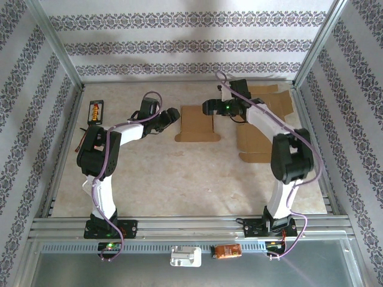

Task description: Fold the paper box

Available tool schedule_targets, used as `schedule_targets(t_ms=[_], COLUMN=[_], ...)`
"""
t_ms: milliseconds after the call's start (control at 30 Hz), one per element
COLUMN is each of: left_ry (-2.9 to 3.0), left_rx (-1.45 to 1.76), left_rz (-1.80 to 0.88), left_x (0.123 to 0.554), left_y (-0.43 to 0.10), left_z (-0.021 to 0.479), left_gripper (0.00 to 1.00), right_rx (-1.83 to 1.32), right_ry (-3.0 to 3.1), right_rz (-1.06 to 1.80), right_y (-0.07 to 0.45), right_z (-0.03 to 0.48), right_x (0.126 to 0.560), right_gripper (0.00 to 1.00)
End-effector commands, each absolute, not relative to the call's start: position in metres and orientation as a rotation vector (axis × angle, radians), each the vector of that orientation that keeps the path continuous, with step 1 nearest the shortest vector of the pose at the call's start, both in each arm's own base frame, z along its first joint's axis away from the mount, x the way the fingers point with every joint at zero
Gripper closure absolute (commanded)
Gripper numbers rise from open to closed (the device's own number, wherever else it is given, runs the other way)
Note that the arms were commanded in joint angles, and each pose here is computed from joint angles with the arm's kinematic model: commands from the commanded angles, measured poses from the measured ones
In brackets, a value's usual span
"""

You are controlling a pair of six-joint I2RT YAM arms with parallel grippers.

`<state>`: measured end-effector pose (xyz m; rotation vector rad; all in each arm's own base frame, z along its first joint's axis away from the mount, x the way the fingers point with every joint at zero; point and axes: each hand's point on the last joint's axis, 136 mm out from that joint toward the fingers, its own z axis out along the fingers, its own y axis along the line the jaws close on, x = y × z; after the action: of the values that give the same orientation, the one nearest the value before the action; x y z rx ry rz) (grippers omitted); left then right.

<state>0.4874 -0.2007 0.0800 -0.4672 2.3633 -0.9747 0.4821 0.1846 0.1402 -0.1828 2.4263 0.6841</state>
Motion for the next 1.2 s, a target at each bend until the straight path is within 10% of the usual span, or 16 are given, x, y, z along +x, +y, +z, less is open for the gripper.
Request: schedule_targets(t_ms=[0, 167, 633, 1167], left_ry=[2.366, 2.302, 2.35, 2.237], left_rx=[-0.279, -0.159, -0.31, -0.39], left_rz=[-0.93, -1.078, -1.035, -1.33], left_x=[0.481, 0.479, 0.483, 0.504], left_y=[-0.204, -0.224, -0.204, -0.224], left_z=[0.102, 0.12, 0.096, 0.078], left_gripper=[0.16, 0.1, 0.09, 0.07], right_rx=[-0.006, 0.054, 0.225, 0.25], right_ry=[2.625, 2.637, 2.642, 2.472], right_rz=[0.78, 1.019, 1.234, 1.534], right_y=[0.174, 0.195, 0.192, 0.183], right_z=[0.091, 0.072, 0.034, 0.058], right_x=[0.472, 0.477, 0.474, 0.482], right_gripper=[0.06, 0.1, 0.64, 0.67])
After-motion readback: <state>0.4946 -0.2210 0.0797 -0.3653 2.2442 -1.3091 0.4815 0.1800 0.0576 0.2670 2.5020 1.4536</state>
